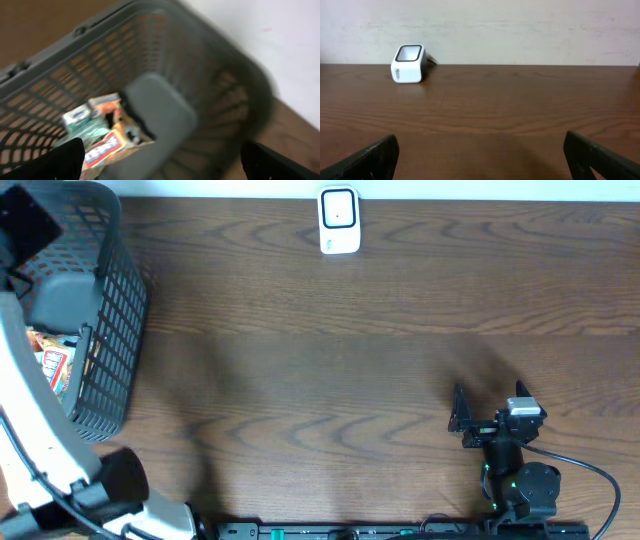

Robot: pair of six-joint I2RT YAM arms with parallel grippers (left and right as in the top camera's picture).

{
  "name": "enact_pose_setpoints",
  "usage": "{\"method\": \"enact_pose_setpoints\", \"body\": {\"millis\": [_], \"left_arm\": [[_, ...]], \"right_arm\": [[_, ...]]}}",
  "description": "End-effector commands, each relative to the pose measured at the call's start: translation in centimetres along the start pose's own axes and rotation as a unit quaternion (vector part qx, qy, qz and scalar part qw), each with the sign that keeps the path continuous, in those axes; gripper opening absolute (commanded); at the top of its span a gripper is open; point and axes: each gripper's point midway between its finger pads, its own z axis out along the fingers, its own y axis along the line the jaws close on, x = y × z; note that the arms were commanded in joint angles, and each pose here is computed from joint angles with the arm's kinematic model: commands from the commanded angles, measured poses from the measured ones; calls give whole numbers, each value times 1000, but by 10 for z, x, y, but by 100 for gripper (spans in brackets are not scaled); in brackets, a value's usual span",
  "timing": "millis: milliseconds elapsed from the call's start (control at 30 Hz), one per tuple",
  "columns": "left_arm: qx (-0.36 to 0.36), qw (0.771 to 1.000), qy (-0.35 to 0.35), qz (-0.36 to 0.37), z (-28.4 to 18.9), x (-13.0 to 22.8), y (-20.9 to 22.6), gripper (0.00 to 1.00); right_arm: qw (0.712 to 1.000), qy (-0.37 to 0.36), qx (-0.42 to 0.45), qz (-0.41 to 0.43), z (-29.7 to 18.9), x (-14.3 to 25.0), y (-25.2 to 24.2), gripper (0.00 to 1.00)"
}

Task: Scan the item barcode
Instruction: 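Move the left gripper up and into the grey basket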

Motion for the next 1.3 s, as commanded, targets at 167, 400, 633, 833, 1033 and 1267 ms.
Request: {"method": "enact_pose_setpoints", "body": {"millis": [167,400,633,833,1033,1267], "left_arm": [[-91,992,84,4,35,25,72,98],[-94,978,173,73,81,75,85,98],[-129,955,245,106,130,139,106,97],[-136,950,263,98,146,162,122,98],[-104,950,279,97,157,180,120,98],[-27,945,286,159,171,197,103,98]], "right_arm": [[1000,1,5,5,0,1,-2,99],[1000,1,5,5,0,1,-2,99],[1000,1,4,5,0,1,-2,99],[1000,1,5,5,0,1,-2,99],[1000,1,4,5,0,1,-2,99],[1000,1,4,5,0,1,-2,99]]}}
